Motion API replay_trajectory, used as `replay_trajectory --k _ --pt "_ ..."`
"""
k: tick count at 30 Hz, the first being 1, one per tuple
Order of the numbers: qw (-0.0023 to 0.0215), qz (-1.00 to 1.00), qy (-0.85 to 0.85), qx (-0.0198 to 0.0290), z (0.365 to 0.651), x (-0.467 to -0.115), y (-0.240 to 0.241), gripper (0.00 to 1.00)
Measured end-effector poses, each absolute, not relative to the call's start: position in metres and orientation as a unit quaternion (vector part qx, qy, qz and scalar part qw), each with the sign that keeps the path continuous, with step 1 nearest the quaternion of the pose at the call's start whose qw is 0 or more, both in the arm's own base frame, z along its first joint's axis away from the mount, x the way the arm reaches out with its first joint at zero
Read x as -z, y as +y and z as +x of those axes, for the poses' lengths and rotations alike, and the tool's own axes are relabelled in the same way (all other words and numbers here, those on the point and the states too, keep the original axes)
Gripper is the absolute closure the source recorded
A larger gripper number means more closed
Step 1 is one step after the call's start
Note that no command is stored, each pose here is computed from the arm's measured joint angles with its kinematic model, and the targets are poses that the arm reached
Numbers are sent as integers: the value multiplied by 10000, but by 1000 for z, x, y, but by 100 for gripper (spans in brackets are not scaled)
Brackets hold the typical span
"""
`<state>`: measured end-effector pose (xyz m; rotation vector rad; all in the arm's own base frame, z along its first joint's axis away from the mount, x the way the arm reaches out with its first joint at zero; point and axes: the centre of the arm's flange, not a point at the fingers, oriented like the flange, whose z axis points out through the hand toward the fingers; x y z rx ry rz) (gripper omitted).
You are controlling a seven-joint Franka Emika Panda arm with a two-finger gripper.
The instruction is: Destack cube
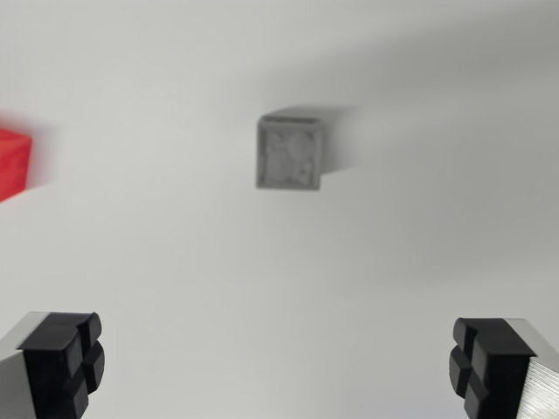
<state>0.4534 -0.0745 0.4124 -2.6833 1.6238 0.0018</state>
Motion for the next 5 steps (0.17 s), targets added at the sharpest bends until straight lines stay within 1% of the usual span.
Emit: replay_trajectory --k 5 --pt "26 -8555 5177 -6 453 -412 -75 0"
